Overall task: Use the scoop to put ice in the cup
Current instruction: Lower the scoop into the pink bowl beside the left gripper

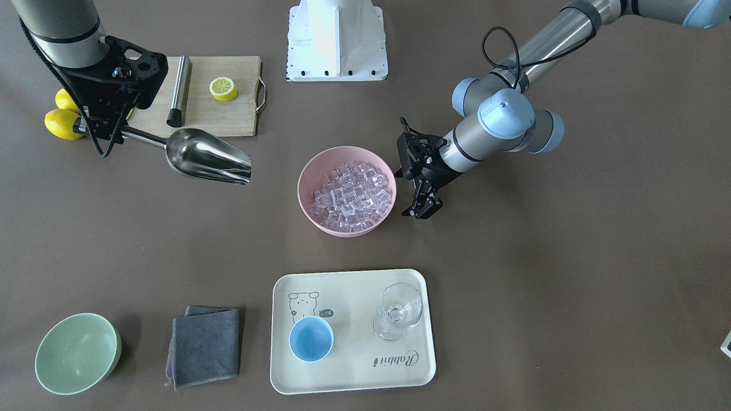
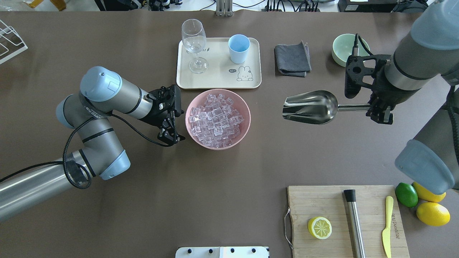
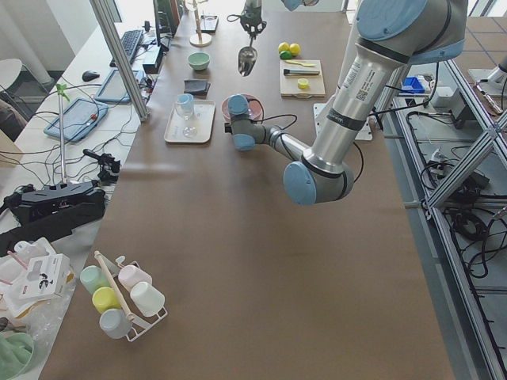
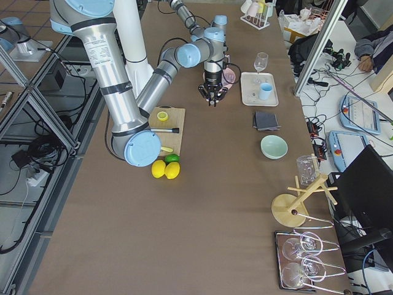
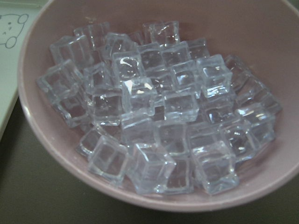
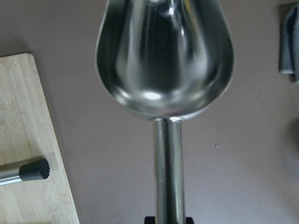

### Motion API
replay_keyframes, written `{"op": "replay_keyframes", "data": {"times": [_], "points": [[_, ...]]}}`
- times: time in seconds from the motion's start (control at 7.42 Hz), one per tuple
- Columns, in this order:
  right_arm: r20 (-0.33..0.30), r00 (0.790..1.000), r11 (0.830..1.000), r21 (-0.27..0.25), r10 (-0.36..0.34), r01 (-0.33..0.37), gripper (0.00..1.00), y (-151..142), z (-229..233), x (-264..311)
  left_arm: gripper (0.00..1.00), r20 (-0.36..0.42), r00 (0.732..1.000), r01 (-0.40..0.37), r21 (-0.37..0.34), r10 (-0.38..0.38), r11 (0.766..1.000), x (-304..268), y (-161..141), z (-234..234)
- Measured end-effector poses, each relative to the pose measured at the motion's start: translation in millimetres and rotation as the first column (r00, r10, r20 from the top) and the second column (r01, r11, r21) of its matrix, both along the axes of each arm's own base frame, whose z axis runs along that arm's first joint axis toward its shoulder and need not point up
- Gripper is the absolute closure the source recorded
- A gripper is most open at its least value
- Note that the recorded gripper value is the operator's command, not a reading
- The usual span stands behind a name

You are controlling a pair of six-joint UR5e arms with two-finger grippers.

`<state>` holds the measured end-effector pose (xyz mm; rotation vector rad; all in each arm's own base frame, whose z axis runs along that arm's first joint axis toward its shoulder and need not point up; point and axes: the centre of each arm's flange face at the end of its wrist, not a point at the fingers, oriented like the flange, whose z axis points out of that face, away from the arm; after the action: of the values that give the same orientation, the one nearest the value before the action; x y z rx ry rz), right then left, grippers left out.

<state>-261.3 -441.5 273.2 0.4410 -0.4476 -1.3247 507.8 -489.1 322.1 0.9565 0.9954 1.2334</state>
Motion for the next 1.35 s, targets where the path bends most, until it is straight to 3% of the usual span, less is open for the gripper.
{"op": "replay_keyframes", "data": {"times": [1.35], "points": [[-0.064, 0.998, 0.999, -0.038, -0.028, 0.025, 1.0, -39, -94, -86, 0.01, -0.002, 1.0, 0.001, 0.0, -0.001, 1.0, -2, 0, 1]]}}
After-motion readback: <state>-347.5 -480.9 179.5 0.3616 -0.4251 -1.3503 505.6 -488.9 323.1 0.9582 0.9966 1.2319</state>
